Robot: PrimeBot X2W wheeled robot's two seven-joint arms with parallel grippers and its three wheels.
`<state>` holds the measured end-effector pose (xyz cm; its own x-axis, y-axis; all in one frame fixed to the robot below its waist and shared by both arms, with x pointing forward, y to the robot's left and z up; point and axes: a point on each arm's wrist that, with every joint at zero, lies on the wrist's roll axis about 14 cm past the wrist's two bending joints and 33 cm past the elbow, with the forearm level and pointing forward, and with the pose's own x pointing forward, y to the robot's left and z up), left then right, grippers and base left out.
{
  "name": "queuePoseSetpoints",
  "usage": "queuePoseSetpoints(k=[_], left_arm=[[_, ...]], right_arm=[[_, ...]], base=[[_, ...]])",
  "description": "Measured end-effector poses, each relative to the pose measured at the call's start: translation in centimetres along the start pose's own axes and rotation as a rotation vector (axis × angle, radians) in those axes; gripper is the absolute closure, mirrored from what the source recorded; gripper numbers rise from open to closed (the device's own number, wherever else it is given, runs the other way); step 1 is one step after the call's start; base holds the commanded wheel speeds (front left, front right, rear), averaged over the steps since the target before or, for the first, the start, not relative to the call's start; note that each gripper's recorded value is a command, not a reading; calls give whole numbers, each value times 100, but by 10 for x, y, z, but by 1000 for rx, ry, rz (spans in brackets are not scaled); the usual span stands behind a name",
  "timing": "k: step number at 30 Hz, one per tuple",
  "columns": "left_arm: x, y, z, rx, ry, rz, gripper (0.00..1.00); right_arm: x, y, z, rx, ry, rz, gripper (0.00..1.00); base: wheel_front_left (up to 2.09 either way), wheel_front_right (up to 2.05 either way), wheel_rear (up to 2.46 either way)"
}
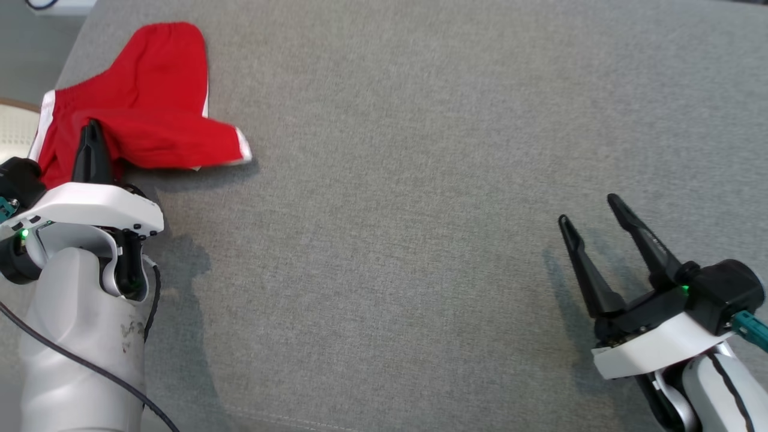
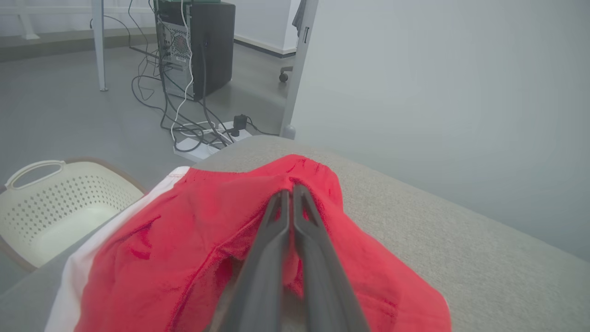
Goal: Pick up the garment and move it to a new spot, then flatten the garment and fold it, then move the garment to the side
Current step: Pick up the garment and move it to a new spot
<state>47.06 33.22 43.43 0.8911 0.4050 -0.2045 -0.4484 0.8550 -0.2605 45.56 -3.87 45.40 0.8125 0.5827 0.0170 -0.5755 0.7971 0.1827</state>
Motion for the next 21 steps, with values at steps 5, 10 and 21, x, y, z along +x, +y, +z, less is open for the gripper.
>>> queuePoseSetpoints(k=[5,10,21], left_arm=[[-10,-21,36,90,-120,-90,100],[-21,-53,76,102,-256,-181,100],[-64,-154,115,72,-411,-473,100]], right_arm=[[-6,10,18,13,-40,-15,0],[-16,10,37,7,-83,-49,0],[-50,8,73,4,-172,-153,0]], base=[[0,0,0],[0,0,0],[0,0,0]])
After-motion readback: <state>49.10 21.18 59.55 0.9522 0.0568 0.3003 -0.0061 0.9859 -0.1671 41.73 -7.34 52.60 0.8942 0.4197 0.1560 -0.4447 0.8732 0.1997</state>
